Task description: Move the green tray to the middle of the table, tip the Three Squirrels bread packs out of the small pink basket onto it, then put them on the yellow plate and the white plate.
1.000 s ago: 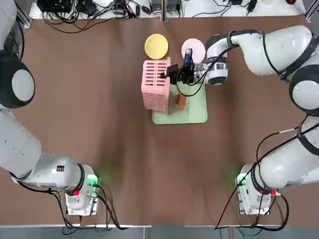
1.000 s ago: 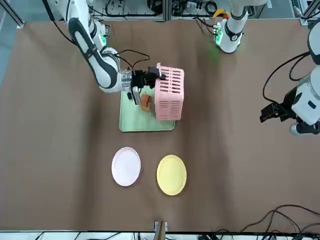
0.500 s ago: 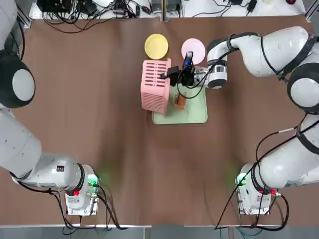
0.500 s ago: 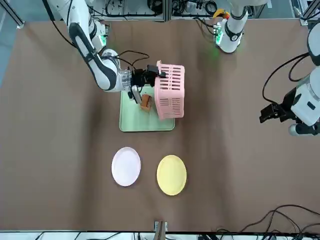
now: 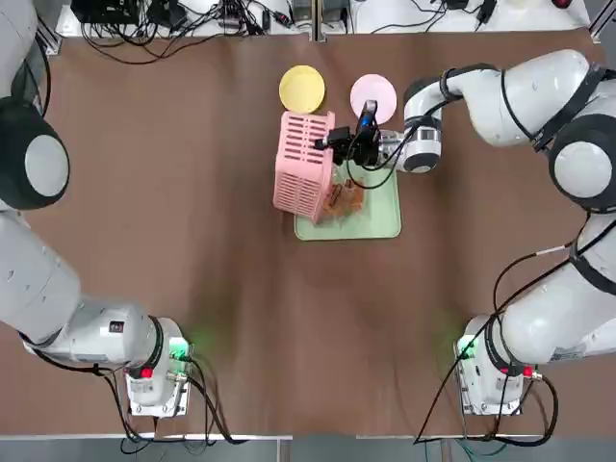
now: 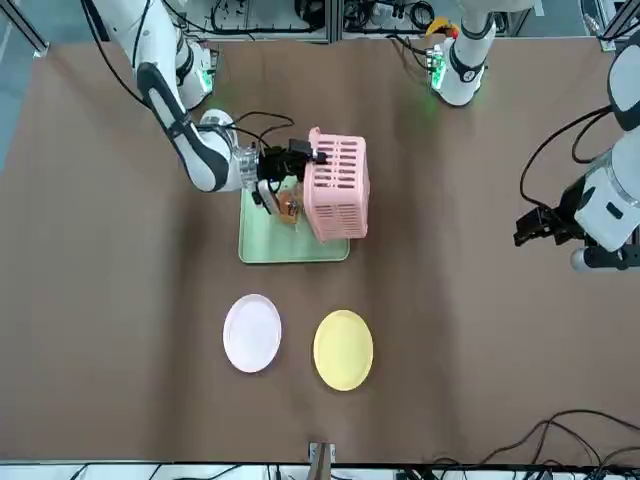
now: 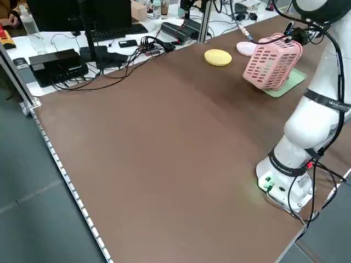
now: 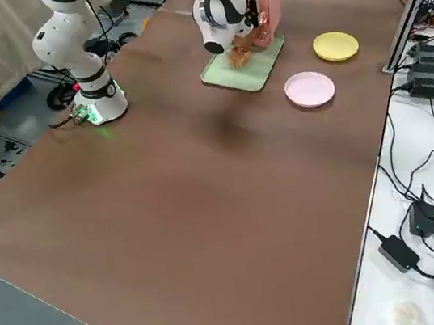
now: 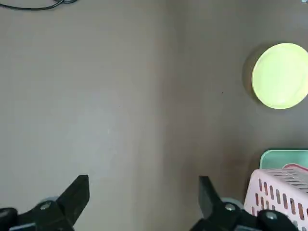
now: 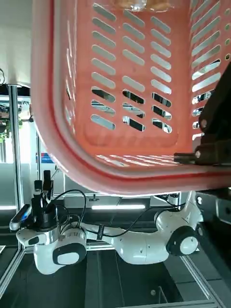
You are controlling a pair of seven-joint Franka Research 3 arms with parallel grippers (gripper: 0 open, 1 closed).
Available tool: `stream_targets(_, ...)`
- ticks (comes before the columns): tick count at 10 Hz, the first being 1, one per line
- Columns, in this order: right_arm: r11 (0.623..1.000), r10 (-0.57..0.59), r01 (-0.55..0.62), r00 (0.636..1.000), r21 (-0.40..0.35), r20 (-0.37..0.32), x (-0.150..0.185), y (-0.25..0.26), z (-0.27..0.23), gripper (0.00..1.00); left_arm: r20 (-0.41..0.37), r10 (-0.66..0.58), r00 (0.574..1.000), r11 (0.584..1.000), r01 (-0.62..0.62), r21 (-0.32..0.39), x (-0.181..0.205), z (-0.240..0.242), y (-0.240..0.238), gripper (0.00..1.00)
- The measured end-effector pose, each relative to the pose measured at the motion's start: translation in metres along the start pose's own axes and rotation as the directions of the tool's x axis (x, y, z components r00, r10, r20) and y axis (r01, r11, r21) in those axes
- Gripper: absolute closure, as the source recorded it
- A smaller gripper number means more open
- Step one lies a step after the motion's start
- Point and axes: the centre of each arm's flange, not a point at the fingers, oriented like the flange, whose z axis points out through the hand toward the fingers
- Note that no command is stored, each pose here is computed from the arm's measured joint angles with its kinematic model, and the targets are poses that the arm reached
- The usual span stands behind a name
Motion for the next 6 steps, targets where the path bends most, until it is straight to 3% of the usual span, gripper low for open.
stream_targets(6, 0.999, -0.03, 0.029, 0.999, 0.034, 0.016, 0.024, 0.005, -0.042, 0.93, 0.003, 0.023, 1.0, 1.0, -0.023, 0.001, 0.004, 0.012, 0.015, 0.0)
